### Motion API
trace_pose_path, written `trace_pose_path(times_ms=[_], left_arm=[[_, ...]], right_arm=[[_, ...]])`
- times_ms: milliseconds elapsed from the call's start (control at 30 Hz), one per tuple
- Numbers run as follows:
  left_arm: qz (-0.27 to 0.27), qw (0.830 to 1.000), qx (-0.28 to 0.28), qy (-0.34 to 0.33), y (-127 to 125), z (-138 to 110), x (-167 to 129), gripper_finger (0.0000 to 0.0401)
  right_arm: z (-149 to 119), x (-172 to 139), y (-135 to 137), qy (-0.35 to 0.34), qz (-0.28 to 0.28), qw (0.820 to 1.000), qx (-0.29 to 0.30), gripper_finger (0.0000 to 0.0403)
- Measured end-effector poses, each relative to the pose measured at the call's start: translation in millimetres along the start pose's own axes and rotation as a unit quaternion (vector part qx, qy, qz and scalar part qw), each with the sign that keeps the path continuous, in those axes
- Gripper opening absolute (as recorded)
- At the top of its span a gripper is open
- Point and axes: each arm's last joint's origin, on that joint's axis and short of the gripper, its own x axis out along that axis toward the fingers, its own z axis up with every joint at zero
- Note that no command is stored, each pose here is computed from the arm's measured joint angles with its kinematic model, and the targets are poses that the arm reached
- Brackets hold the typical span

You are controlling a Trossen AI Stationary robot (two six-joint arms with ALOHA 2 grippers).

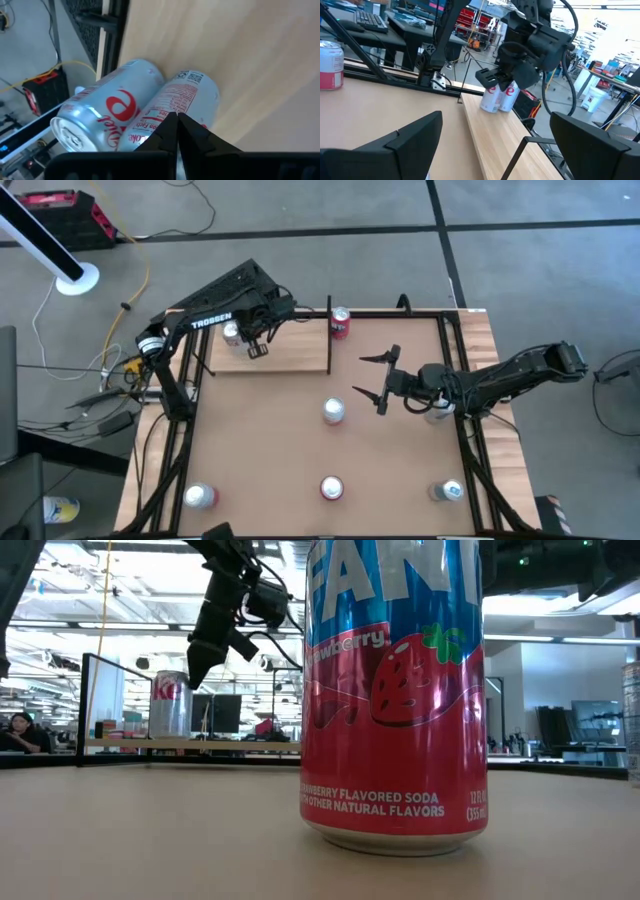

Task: Place canned beverage on shelf
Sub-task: Put the silver soda can on the shelf aligned with the other silver soda can

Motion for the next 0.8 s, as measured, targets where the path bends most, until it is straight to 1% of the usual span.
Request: trace_pose_path(times_ms=[200, 500, 633, 800], left_arm=[[-0.012, 1.000, -0.018, 0.006, 11, -1, 6, 0.0000], [-0.022, 0.999, -0.016, 0.020, 10, -5, 6, 0.0000], [-0.002, 1.000, -0.017, 0.016, 12, -4, 4, 0.0000], [0.010, 0.999, -0.032, -0.008, 22, -2, -13, 0.0000]], right_arm=[[0, 0, 0, 0.000, 0.000, 1.000, -0.001, 0.0395], [0, 0, 0, 0.000, 0.000, 1.000, -0.002, 0.0395], [0, 0, 0, 0.000, 0.000, 1.000, -0.002, 0.0395], [0, 0, 0, 0.000, 0.000, 1.000, -0.002, 0.0395]])
